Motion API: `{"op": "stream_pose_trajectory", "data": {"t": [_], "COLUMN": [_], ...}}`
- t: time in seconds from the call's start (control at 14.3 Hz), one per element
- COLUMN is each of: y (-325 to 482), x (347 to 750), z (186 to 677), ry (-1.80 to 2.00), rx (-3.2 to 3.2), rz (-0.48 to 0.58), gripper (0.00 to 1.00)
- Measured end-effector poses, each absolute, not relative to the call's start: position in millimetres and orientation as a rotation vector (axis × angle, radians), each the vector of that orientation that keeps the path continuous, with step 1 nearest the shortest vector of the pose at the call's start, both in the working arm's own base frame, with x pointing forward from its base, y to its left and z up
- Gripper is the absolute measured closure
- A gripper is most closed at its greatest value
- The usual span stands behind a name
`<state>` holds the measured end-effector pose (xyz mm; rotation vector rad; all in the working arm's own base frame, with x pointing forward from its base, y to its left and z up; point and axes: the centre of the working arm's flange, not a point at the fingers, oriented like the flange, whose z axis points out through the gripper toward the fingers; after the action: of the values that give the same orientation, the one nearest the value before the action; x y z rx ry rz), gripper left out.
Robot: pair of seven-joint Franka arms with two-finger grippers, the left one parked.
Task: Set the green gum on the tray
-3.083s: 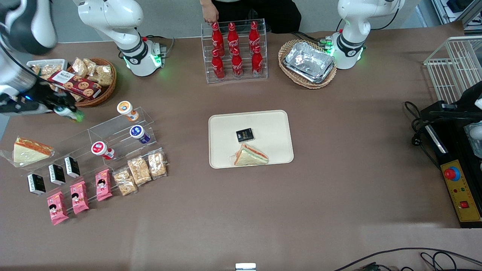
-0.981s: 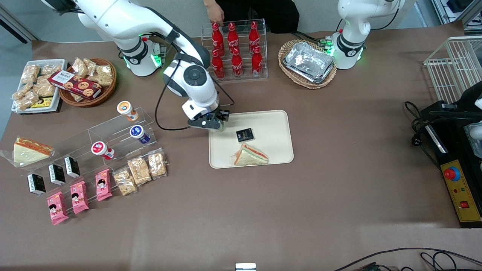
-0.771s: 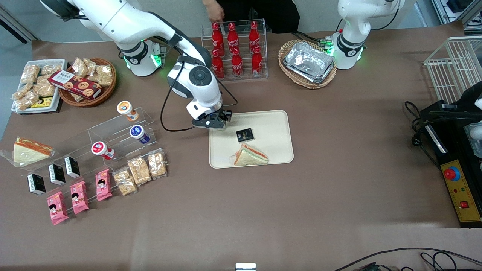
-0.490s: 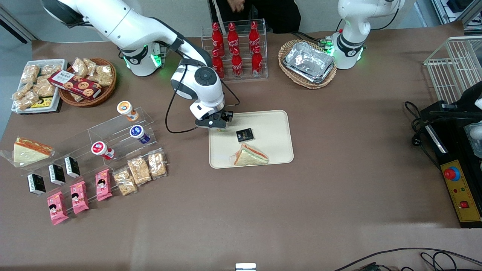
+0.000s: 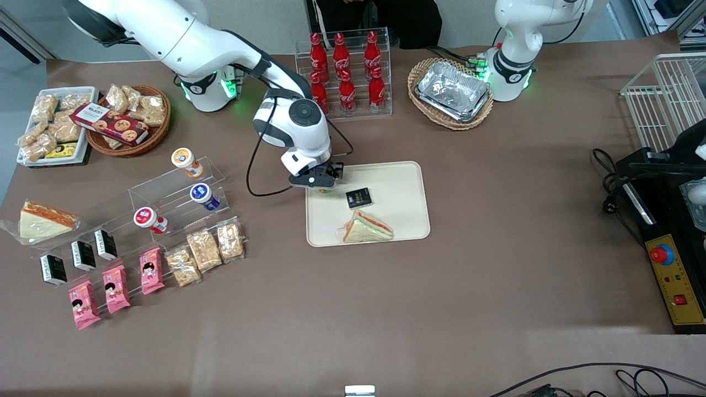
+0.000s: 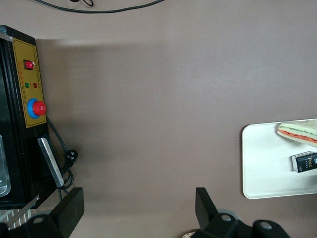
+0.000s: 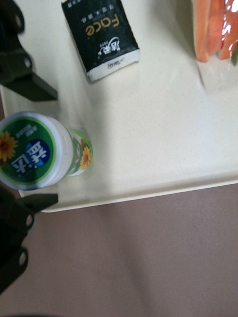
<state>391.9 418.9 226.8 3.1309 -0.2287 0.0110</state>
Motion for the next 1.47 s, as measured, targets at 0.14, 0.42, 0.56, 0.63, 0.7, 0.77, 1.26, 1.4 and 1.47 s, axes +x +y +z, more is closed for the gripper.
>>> {"op": "stream_pose_trajectory", "data": {"t": [0.14, 0.42, 0.56, 0.63, 0.7, 0.77, 1.26, 1.4, 1.47], "y": [419.4, 418.8, 412.6, 408.4, 402.0, 392.0, 265.9, 233.7, 216.1], "x": [393.4, 407.4, 427.6, 439.7, 452.9, 467.3, 559.7, 565.3, 567.5], "z": [228.0, 249.8, 289.1, 314.8, 341.9, 368.3, 483.2, 503.1, 513.0], "ry": [-0.231, -0.251, -0.264, -0.235, -0.205, -0.19, -0.175, -0.094, -0.064], "rx": [3.133, 3.119, 3.023, 2.975, 2.948, 2.948, 3.041, 3.046, 3.049], "rz": [0.015, 0.076, 0.135, 0.152, 0.145, 0.118, 0.051, 0.042, 0.039], "gripper": [0.0, 0.0, 0.0, 0.0, 0.0, 0.0, 0.0, 0.0, 0.0]}}
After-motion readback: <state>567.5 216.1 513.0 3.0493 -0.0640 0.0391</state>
